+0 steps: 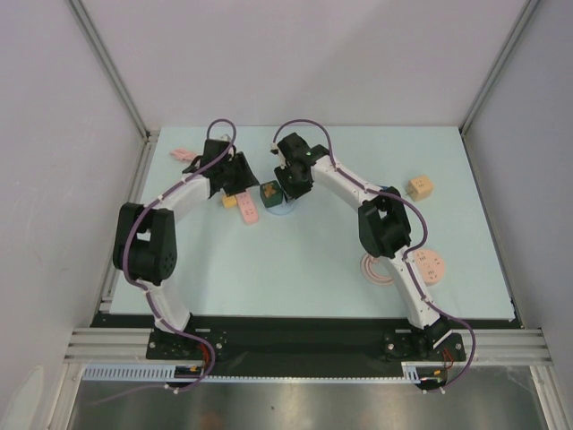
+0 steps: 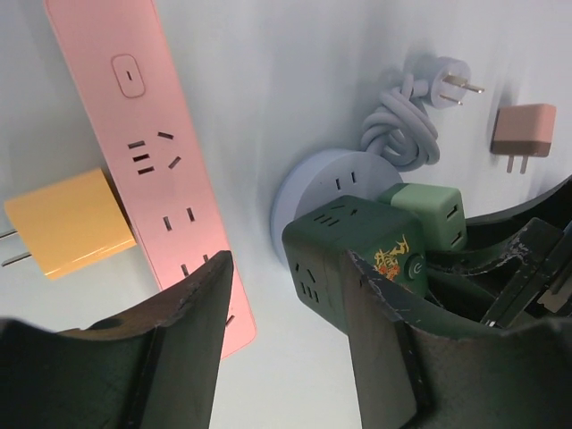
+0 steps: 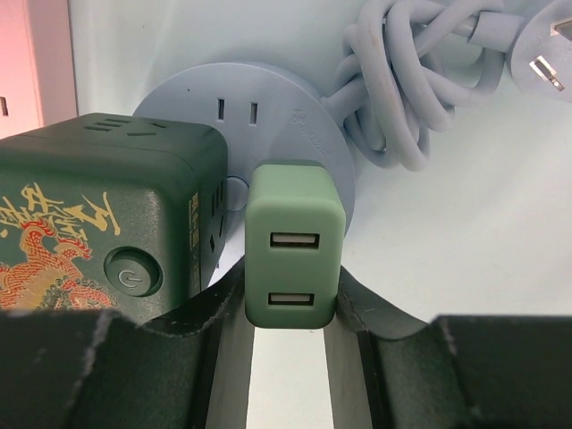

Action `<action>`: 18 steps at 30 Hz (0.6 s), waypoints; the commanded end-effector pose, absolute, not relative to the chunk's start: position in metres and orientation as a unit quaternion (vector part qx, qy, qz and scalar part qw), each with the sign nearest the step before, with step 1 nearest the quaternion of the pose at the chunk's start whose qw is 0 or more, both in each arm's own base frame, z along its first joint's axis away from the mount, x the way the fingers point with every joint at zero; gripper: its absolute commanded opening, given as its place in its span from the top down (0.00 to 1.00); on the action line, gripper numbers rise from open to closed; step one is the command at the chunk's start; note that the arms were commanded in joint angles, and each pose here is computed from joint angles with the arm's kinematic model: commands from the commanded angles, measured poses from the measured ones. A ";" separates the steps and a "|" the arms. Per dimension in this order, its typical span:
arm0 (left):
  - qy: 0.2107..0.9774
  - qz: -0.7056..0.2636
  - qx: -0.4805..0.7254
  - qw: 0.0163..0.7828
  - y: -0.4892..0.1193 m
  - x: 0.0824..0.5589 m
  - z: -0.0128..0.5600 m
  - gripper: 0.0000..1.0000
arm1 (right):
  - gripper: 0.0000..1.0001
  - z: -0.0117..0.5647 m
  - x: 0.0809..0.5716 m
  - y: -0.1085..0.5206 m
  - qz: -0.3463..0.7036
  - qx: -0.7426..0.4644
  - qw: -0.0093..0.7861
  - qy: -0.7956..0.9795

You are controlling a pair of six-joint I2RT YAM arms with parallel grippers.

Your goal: Insert the plug

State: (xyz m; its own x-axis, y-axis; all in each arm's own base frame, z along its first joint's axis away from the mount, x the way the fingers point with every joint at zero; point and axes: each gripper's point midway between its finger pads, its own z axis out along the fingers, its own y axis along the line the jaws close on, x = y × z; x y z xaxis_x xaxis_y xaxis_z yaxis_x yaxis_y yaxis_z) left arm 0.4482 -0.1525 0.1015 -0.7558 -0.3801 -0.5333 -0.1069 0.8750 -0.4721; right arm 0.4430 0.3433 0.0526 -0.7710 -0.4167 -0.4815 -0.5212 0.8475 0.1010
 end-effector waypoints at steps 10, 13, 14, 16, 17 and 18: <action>0.913 -0.234 -0.115 0.314 -0.161 0.444 0.094 0.44 | 1.00 0.001 0.416 0.327 0.055 -0.268 0.158 0.949; 0.913 -0.236 -0.113 0.313 -0.162 0.442 0.092 0.44 | 0.92 0.003 0.416 0.330 0.059 -0.274 0.161 0.946; 0.912 -0.237 -0.113 0.314 -0.163 0.443 0.093 0.43 | 0.87 0.005 0.418 0.330 0.060 -0.275 0.163 0.946; 0.912 -0.238 -0.113 0.313 -0.163 0.441 0.093 0.44 | 0.82 0.012 0.421 0.331 0.062 -0.276 0.172 0.943; 0.912 -0.238 -0.112 0.315 -0.163 0.442 0.094 0.44 | 0.81 0.015 0.423 0.332 0.063 -0.278 0.176 0.942; 0.912 -0.238 -0.113 0.314 -0.162 0.441 0.093 0.44 | 0.78 0.018 0.425 0.332 0.064 -0.279 0.179 0.941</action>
